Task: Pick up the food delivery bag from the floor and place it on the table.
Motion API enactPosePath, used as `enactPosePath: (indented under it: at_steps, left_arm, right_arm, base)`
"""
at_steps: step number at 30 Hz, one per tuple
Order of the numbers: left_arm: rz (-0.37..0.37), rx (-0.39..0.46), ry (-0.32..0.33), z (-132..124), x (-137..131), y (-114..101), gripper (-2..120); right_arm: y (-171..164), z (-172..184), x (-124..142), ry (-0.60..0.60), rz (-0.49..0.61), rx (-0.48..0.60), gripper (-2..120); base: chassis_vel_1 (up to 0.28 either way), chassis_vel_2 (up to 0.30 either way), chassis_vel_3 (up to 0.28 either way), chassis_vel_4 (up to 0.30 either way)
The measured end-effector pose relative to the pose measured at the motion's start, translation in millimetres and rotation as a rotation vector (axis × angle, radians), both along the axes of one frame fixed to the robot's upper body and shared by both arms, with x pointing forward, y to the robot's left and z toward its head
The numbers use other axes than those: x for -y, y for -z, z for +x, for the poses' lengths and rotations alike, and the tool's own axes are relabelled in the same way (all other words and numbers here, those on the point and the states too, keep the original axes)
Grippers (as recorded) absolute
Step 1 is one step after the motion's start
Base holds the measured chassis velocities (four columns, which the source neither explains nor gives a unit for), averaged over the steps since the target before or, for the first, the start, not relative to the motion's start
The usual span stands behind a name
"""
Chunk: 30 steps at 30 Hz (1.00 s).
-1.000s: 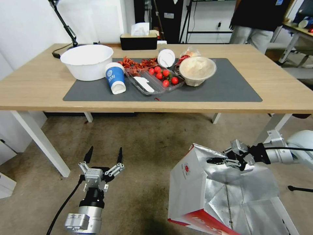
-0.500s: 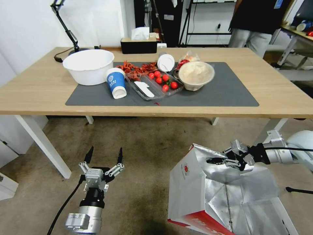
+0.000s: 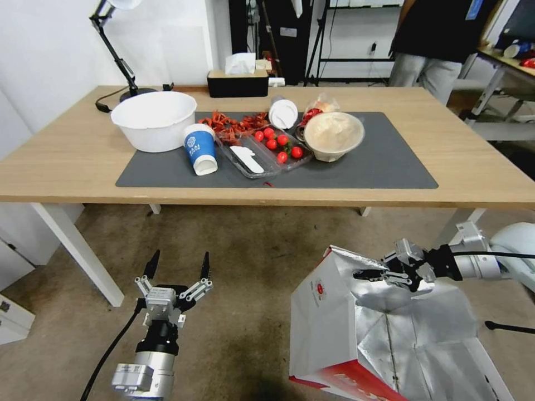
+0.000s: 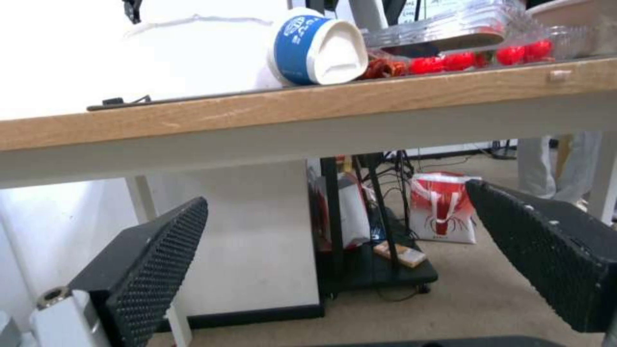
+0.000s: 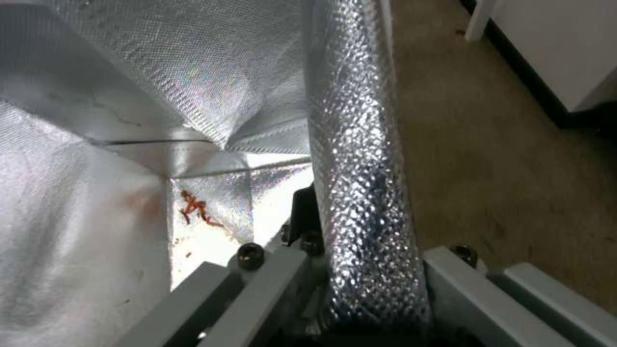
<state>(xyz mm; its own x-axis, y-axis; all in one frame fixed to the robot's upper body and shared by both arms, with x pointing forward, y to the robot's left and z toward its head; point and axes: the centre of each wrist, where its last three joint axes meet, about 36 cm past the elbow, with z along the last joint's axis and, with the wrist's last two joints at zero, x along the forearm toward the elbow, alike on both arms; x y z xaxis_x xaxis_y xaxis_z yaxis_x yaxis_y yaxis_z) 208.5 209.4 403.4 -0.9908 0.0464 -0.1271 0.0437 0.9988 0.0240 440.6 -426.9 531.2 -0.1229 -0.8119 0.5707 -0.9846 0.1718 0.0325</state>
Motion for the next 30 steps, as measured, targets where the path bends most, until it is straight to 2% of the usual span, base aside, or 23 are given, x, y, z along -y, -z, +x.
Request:
enactPosePath:
  at_steps: [30]
  left_arm:
    - [-0.003, -0.006, 0.004, -0.4, 1.1, 0.4, 100]
  right_arm:
    - [0.4, 0.4, -0.6, -0.001, 0.001, 0.002, 0]
  base:
    - [0.0, 0.0, 0.0, 0.0]
